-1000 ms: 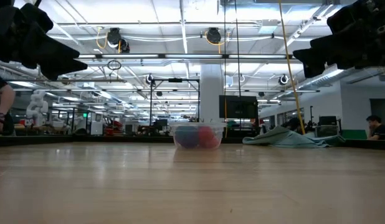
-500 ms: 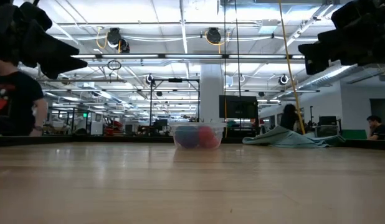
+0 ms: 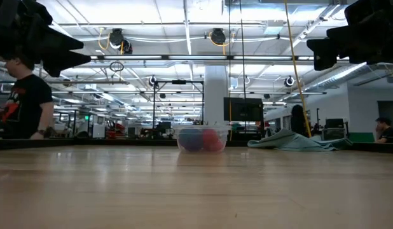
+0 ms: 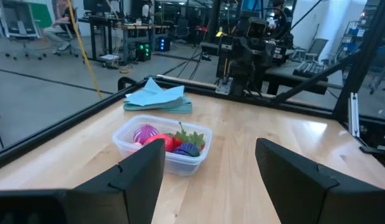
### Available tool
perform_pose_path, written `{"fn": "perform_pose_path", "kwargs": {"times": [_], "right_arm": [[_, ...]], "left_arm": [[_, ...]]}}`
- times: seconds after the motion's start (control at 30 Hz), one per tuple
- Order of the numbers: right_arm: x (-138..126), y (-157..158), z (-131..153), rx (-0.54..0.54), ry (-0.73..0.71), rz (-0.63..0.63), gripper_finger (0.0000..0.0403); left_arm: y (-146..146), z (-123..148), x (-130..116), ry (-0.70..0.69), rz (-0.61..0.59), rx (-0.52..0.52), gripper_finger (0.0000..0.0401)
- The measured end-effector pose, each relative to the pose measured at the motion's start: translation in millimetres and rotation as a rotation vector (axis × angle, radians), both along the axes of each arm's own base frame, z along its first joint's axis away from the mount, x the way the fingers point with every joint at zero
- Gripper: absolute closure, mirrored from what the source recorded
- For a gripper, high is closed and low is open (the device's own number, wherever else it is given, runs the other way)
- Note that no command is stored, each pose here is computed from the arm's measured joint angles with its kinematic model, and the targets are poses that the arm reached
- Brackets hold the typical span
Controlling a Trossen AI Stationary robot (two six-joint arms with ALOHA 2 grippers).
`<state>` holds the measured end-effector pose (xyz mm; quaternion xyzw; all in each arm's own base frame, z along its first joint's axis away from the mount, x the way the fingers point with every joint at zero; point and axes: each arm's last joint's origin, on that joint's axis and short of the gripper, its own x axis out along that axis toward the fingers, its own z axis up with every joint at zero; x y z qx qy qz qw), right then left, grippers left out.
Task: Pick and placing Produce into tupperware
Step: Return to Home Position
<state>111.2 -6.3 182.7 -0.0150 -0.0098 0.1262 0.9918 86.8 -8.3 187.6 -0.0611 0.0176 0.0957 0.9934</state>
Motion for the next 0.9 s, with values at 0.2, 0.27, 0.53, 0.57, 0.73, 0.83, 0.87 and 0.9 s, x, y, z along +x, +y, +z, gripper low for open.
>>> {"fn": "perform_pose_path", "kwargs": {"times": [0.2,0.27,0.53,0.57,0.73,0.83,0.87,0.9], "right_arm": [[0.0,0.1,0.1,-0.072,-0.020,0.003,0.0209],[0.0,0.1,0.0,-0.094,-0.025,0.004,0.0209],[-1.5,3.7,3.2,-0.152,-0.081,0.129,0.0209],[-1.8,4.4,3.2,-0.152,-0.082,0.156,0.0209],[-5.5,7.4,5.4,-0.156,-0.114,0.251,0.0209],[-8.4,8.1,7.8,-0.161,-0.142,0.258,0.0209],[-9.5,8.2,8.1,-0.157,-0.154,0.258,0.0209],[-10.5,8.4,7.9,-0.157,-0.171,0.258,0.0209]], "left_arm": [[0.0,0.1,0.0,-0.019,0.004,-0.097,0.0146],[0.0,0.1,0.0,-0.023,0.005,-0.114,0.0146],[0.0,0.1,0.0,-0.025,0.006,-0.124,0.0146],[0.0,0.1,0.0,-0.025,0.006,-0.124,0.0146],[0.0,0.1,0.0,-0.025,0.006,-0.124,0.0146],[0.0,0.1,0.0,-0.025,0.006,-0.125,0.0146],[0.0,0.1,0.0,-0.025,0.006,-0.125,0.0146],[0.0,0.1,0.0,-0.025,0.006,-0.125,0.0146]]}}
